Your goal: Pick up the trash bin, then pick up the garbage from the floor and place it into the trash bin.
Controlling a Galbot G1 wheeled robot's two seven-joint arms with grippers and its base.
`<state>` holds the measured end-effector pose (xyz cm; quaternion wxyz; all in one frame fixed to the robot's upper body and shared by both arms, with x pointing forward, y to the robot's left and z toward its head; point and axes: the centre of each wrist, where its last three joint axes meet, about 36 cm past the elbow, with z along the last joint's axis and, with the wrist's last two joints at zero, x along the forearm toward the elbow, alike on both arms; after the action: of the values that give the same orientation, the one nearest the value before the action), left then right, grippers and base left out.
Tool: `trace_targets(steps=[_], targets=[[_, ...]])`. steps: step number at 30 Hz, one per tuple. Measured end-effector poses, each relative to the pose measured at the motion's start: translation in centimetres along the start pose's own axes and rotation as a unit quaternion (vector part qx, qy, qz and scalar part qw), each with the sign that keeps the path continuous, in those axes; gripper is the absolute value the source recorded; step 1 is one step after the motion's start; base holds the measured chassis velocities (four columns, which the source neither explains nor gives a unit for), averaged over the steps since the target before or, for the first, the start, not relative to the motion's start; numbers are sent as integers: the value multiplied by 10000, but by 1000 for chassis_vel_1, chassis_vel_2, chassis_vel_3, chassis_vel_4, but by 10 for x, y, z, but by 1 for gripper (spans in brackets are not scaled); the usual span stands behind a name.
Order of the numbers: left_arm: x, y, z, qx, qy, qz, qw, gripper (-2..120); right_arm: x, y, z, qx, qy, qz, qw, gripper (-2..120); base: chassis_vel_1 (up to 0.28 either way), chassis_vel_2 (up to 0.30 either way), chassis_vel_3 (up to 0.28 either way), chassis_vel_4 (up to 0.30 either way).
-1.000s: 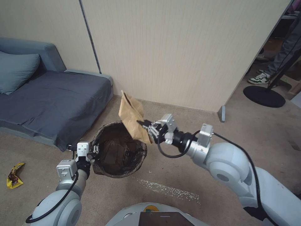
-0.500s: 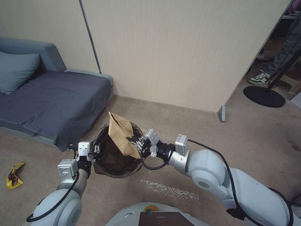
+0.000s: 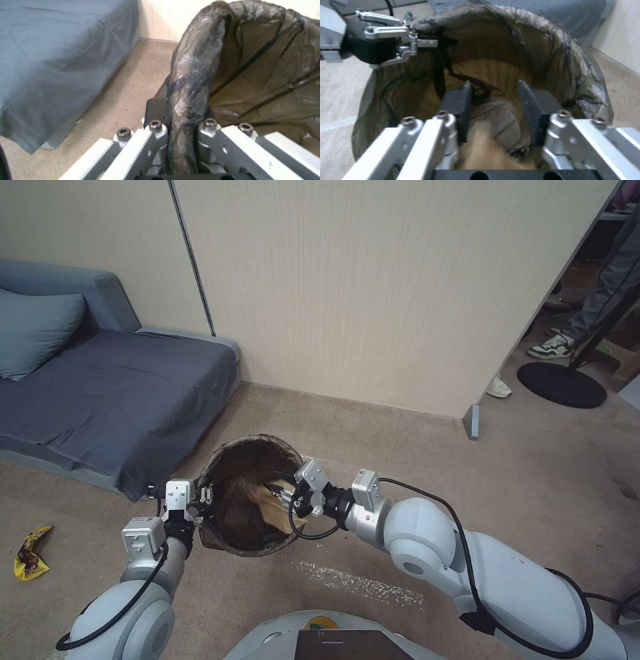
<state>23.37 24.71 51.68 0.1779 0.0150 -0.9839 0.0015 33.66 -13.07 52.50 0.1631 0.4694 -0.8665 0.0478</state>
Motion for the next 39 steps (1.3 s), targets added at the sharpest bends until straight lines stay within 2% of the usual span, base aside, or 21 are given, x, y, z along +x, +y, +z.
trace_targets(steps=[3, 5, 7, 9, 11, 12, 14, 16, 23, 26, 29, 30, 32, 35, 37, 39], targets=[[0, 0, 0, 1, 1, 2, 10000, 5, -4, 3, 3, -41, 51, 48, 10000, 55, 0, 0, 0, 0], [0, 0, 0, 1, 2, 3, 10000, 5, -4, 3, 3, -48, 55, 68, 10000, 58, 0, 0, 0, 0], [0, 1, 0, -13, 2, 4, 10000, 5, -4, 3, 2, -62, 45, 117, 9999, 69, 0, 0, 0, 0], [0, 2, 0, -19, 1, 5, 10000, 5, -4, 3, 1, -69, 31, 133, 9999, 70, 0, 0, 0, 0], [0, 2, -1, -18, -4, 14, 10000, 5, 0, 0, -5, -83, -83, 209, 9997, 84, 0, 0, 0, 0], [0, 2, -1, -18, -4, 14, 10000, 5, 0, 0, -5, -83, -83, 209, 9997, 84, 0, 0, 0, 0], [0, 2, -1, -16, -8, 11, 10000, 5, 10, -5, -14, -85, -328, 323, 9989, 93, 0, 0, 0, 0], [0, 3, -1, -17, -10, 7, 10000, 5, 15, -8, -17, -82, -439, 375, 9983, 97, 0, 0, 0, 0], [0, 3, -1, -1, -21, -7, 10000, 5, 51, -21, -26, 41, -964, 821, 9919, 100, 0, 0, 0, 0], [0, 4, -1, 3, -24, -14, 10000, 5, 66, -27, -24, 155, -1134, 1147, 9868, 100, 0, 0, 0, 0], [-1, 4, -2, -11, -46, -7, 10000, 5, 81, -41, -10, 249, -1213, 1718, 9773, 100, 0, 0, 0, 0], [-1, 4, -2, -11, -46, -7, 10000, 5, 81, -41, -10, 249, -1213, 1718, 9773, 100, 0, 0, 0, 0], [-1, 4, -2, -7, -53, -4, 10000, 5, 90, -49, 7, 280, -1230, 2224, 9668, 100, 0, 0, 0, 0], [-1, 4, -2, 3, -46, -7, 10000, 5, 91, -50, 17, 245, -1260, 2483, 9601, 100, 0, 0, 0, 0], [0, 3, -1, 25, -21, -21, 10000, 5, 90, -52, 32, 158, -1400, 2956, 9449, 100, 0, 0, 0, 0], [0, 3, -1, 27, -19, -28, 10000, 5, 89, -52, 37, 141, -1426, 3102, 9398, 100, 0, 0, 0, 0]])
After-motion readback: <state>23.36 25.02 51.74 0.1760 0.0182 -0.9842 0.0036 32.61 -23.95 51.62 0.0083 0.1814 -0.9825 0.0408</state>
